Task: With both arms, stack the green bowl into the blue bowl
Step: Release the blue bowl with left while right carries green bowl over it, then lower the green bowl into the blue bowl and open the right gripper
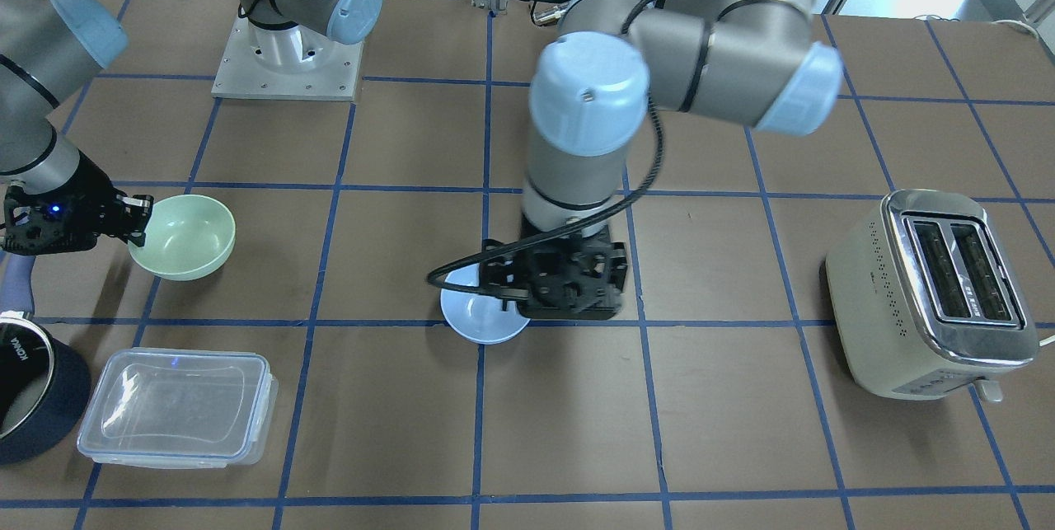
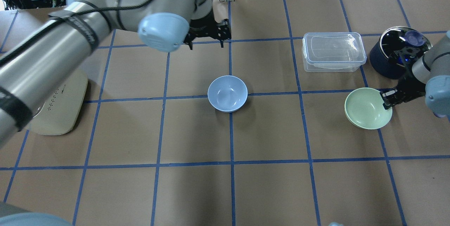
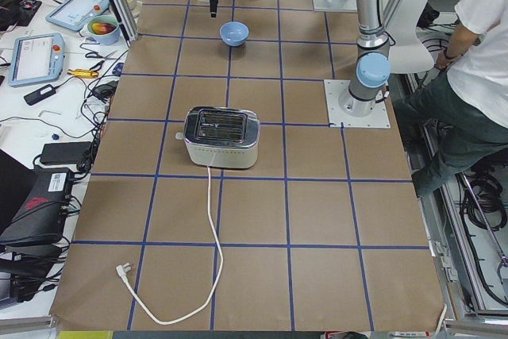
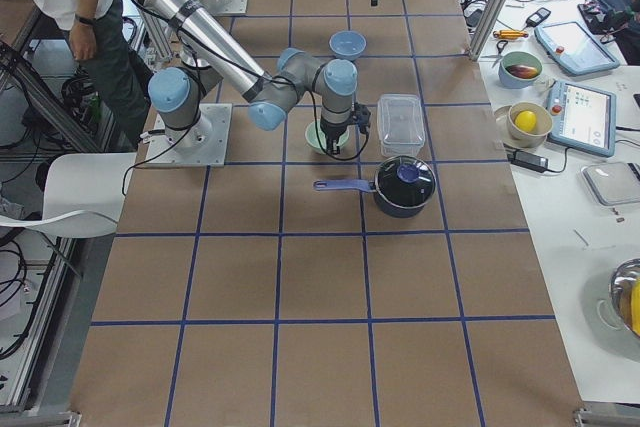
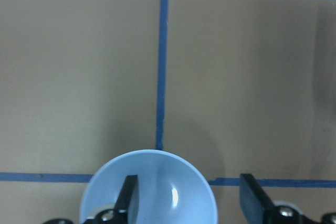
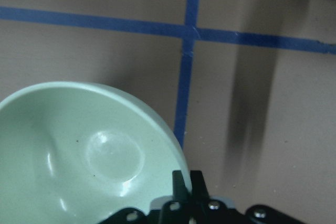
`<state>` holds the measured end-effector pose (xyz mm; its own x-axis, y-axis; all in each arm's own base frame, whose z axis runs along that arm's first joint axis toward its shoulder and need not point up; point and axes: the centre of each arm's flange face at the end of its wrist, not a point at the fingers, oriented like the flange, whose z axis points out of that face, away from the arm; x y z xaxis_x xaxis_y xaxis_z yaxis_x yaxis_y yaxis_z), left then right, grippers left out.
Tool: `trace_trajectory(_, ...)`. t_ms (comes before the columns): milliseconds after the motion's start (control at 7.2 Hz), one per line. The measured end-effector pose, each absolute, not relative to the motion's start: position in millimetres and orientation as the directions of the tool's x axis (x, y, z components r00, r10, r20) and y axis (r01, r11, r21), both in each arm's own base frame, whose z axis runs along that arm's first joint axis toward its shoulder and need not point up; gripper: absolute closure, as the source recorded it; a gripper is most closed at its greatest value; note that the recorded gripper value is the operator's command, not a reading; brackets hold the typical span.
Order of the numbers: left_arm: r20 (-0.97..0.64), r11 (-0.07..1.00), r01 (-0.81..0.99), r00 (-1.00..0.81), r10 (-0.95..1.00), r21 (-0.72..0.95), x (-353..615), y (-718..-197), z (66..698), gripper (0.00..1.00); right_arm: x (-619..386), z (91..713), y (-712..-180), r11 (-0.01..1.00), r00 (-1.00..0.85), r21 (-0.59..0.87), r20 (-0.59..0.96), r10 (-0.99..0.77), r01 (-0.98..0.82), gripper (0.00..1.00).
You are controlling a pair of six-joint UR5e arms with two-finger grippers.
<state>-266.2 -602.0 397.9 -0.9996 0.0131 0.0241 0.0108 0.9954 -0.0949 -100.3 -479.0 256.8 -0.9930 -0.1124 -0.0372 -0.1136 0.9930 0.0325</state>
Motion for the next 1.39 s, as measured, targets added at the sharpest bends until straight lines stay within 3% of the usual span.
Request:
trace_trajectory(278, -0.001, 0.996, 0.078, -0.997, 0.078, -0.039, -157.8, -590.6, 464.5, 0.00, -29.8, 284.3, -501.7, 0.998, -0.993, 0.040, -0.111, -0.037, -0.041, 1.00)
trace_trajectory(556, -0.006, 0.994, 0.106, -0.994, 0.105, -0.032, -127.3, -552.4, 499.4, 0.00, 77.8, 306.4, -516.0, 0.992, -0.978, 0.057, -0.172, 0.119, 0.111, 1.00)
trace_trajectory(972, -0.015, 0.983, 0.106, -0.994, 0.105, -0.153, -124.0, -528.3, 500.8, 0.00, 225.3, 306.8, -525.8, 0.960, -0.946, 0.098, -0.168, 0.277, 0.263, 1.00)
trace_trajectory(1389, -0.019, 0.975, 0.101, -0.995, 0.099, -0.200, -124.6, -526.5, 500.1, 0.00, 282.9, 272.1, -532.8, 0.951, -0.938, 0.100, -0.163, 0.307, 0.294, 1.00)
